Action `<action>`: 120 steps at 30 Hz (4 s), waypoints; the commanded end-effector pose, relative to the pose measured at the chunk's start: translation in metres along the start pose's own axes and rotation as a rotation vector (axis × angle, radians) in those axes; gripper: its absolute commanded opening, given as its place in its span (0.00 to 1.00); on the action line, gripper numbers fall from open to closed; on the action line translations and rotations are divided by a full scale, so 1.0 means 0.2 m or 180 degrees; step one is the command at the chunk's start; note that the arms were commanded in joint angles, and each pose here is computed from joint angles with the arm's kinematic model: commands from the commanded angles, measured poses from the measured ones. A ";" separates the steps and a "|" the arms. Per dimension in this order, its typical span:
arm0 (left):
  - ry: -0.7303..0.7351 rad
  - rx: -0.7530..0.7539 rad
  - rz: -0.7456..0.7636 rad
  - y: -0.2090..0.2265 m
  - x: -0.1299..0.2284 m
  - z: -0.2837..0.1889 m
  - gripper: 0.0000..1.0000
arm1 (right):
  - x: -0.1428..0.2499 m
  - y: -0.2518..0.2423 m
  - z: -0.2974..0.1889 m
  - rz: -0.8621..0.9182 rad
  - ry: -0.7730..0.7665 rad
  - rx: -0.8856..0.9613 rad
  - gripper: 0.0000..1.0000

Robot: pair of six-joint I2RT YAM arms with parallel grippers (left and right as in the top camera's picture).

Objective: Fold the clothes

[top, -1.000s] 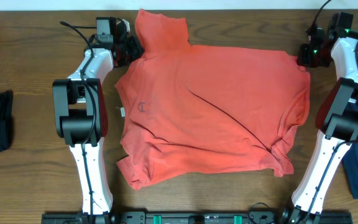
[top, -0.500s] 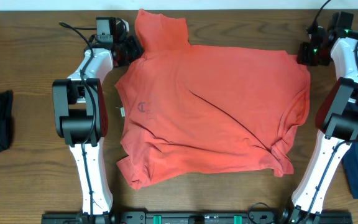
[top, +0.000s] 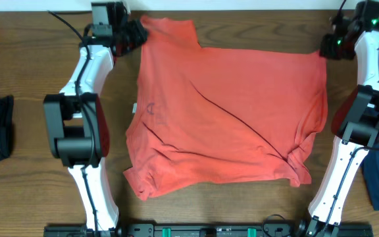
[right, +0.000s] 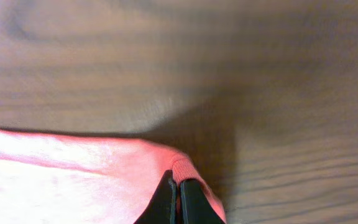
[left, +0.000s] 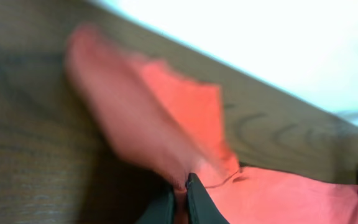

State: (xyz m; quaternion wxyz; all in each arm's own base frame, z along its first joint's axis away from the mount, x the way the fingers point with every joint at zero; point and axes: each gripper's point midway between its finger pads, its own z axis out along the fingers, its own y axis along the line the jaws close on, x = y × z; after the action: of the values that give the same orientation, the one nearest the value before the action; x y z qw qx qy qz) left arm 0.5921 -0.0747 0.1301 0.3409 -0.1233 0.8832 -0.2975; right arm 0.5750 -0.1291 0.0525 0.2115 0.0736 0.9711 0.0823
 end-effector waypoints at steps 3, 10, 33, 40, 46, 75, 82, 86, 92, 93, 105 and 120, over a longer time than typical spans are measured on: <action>-0.0234 -0.0003 0.0119 -0.09 -0.11 -0.11 0.06 | -0.15 0.05 -0.15 0.0030 -0.0295 -0.0054 0.01; -0.0303 -0.0064 0.0125 -0.08 -0.14 -0.12 0.06 | -0.20 0.03 -0.21 0.0063 -0.0402 -0.0033 0.01; -0.0657 0.0157 0.0088 -0.15 -0.41 -0.33 0.06 | -0.22 -0.16 -0.37 0.0433 -0.0570 -0.0339 0.01; -0.0393 0.0009 0.0126 -0.15 -0.32 -0.41 0.06 | -0.13 -0.14 -0.36 0.0419 -0.0338 -0.0392 0.01; -0.0001 -0.0174 0.0165 -0.09 -0.16 -0.42 0.06 | -0.05 -0.12 -0.36 0.0384 -0.0140 -0.0417 0.01; 0.0615 -0.0371 0.0388 -0.21 0.11 -0.82 0.06 | 0.07 0.12 -0.77 0.0294 0.0053 -0.0798 0.01; 0.0955 -0.0472 0.0260 -0.17 0.24 -0.86 0.06 | 0.19 0.13 -0.78 0.0441 0.0382 -0.0800 0.01; 0.1201 -0.0545 0.0270 -0.13 0.33 -0.89 0.06 | 0.24 0.11 -0.78 0.0502 0.0505 -0.0716 0.01; 0.1485 -0.0894 0.0215 -0.01 0.46 -0.92 0.06 | 0.30 0.02 -0.80 0.0746 0.0631 -0.0576 0.01; 0.1518 -0.0905 0.0198 0.00 0.48 -0.92 0.06 | 0.30 -0.01 -0.80 0.0812 0.0638 -0.0550 0.01; 0.1726 -0.1110 0.0066 0.27 0.72 -0.74 0.06 | 0.47 -0.14 -0.68 0.1107 0.1017 -0.0470 0.01; 0.1101 -0.1246 0.0131 0.35 0.55 -0.61 0.06 | 0.60 0.14 -0.34 0.0740 0.1414 -0.0592 0.01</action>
State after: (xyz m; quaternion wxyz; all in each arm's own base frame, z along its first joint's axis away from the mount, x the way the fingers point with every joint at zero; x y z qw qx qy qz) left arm 0.4204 -0.0266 0.0971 0.1420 -0.0901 0.9731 -0.1575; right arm 0.4384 -0.0930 0.0589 -0.0290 0.1537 0.9644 0.2130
